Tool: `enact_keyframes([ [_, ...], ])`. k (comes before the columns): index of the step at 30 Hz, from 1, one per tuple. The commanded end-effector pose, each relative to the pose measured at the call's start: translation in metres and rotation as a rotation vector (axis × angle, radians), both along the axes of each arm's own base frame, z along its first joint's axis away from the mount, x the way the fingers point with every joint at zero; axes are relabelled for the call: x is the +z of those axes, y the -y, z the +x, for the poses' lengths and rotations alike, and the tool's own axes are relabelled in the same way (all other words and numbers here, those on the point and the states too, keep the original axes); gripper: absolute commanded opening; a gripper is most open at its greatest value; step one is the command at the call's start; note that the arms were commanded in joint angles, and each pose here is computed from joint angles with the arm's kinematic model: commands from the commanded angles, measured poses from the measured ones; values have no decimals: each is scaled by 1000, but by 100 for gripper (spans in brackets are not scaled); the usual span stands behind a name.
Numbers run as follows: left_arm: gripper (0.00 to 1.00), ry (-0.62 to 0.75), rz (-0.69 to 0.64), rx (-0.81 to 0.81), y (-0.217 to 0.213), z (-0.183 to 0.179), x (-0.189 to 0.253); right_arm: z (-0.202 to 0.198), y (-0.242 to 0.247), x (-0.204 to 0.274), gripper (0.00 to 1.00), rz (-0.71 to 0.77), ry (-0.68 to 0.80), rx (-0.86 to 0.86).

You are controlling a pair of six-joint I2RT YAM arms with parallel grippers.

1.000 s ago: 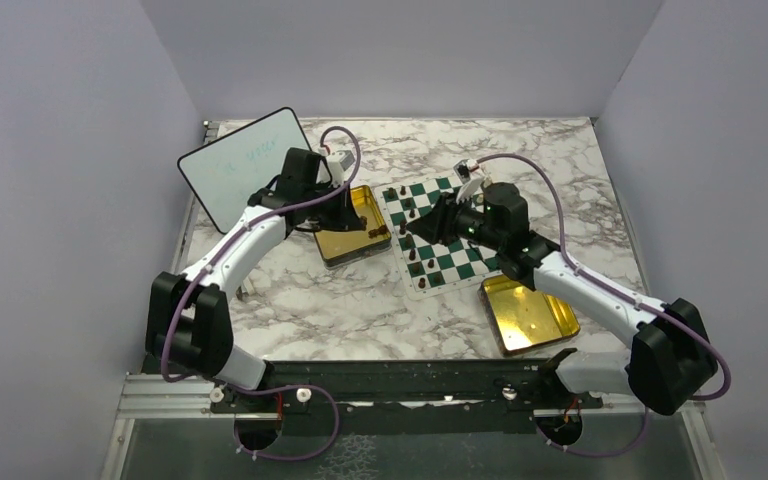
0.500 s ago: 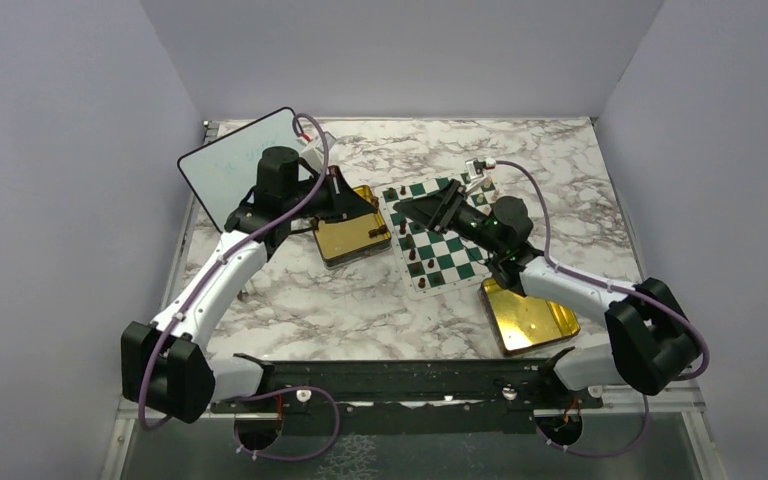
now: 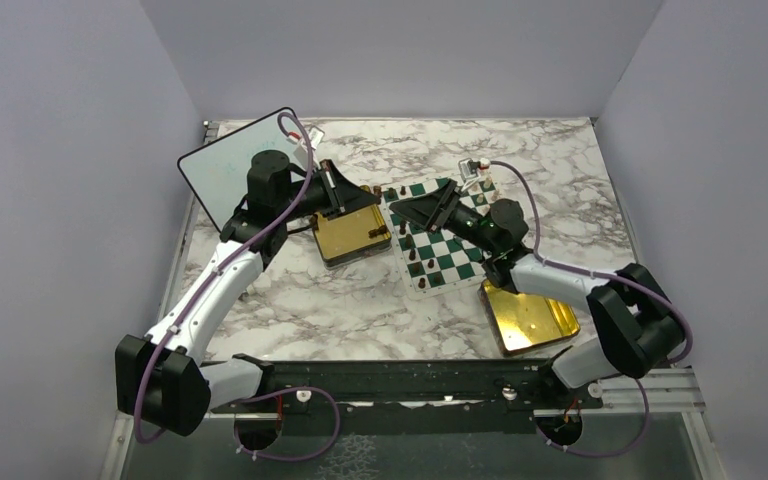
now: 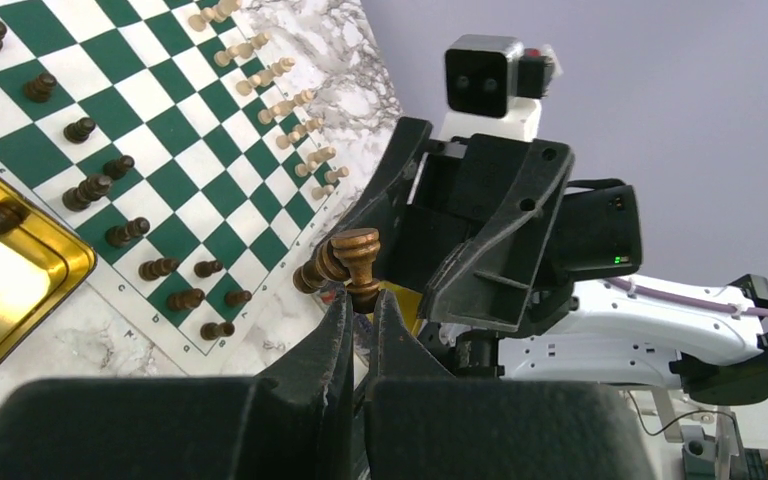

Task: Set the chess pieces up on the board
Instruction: Pick up the chess piece from the storage box.

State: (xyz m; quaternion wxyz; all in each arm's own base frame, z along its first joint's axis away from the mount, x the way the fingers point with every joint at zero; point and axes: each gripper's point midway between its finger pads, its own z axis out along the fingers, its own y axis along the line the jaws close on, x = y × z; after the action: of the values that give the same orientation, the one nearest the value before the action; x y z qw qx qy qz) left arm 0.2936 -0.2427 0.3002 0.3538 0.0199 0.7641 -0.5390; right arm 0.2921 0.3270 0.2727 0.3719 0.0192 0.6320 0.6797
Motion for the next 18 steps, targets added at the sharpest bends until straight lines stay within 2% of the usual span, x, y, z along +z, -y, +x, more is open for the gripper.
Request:
enact_keyframes([
  [1, 0, 7, 55, -6, -3, 1, -6, 1, 9, 8, 61, -150, 177, -68],
  [5, 0, -1, 127, -9, -9, -4, -20, -4, 17, -8, 59, -318, 342, -80],
  [10, 0, -45, 110, -51, -7, -19, -28, -1, 30, -29, 56, -518, 721, -142],
  [14, 0, -106, 76, -67, -4, -25, -31, 5, 31, -23, 52, -553, 883, -185],
  [18, 0, -122, 41, -73, -2, -28, -23, 7, 29, -12, 52, -520, 1024, -264],
])
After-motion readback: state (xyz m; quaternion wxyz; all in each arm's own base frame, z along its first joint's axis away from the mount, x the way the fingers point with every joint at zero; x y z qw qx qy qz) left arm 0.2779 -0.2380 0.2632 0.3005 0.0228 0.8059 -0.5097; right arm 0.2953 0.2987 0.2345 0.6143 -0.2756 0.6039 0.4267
